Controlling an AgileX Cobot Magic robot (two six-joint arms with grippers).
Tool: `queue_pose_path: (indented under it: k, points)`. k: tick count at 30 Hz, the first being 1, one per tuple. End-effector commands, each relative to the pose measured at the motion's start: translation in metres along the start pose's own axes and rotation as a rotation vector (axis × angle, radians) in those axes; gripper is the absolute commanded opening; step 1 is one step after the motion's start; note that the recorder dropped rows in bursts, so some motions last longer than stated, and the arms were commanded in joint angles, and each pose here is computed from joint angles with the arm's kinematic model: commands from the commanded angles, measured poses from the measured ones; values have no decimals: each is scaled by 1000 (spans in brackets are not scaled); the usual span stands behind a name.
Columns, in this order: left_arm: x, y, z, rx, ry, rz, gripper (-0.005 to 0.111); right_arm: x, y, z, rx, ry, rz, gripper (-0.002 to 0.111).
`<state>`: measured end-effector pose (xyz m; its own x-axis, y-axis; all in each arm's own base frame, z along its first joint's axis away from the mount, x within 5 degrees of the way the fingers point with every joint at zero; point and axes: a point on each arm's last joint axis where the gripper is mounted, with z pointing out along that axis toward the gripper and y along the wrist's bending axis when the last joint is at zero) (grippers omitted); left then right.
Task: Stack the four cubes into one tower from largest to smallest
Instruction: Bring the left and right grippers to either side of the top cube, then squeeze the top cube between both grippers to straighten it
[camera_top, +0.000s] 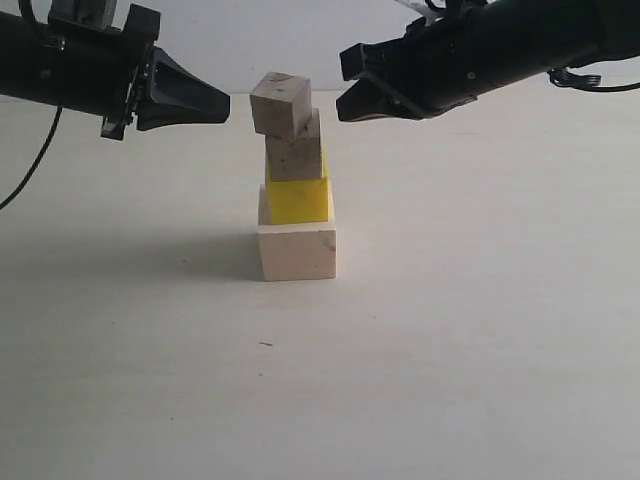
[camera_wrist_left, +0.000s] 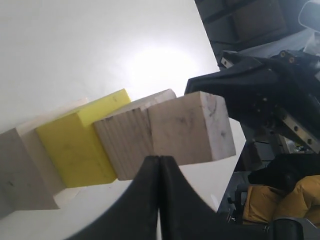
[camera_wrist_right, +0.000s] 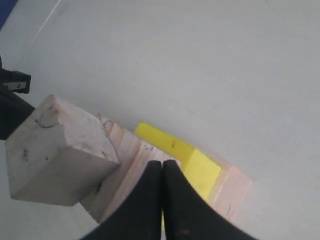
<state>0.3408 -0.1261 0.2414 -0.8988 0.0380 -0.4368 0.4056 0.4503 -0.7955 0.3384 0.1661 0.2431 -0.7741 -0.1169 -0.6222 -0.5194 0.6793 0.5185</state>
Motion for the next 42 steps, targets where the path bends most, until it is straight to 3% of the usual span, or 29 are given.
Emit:
queue_pose_path:
  k: [1, 7, 19, 42]
  points:
    - [-5, -2, 1, 16, -9, 23, 0, -5, 4, 0, -56, -28, -3, 0]
    - [-6, -2, 3, 39, 2, 37, 0, -5, 12, -1, -145, -22, 8, 0]
    - [-6, 8, 11, 80, 17, 17, 0, -5, 12, -1, -143, -25, 6, 0]
    - [-9, 2, 13, 101, 34, 67, 0, -4, 12, -1, -145, -20, 3, 0]
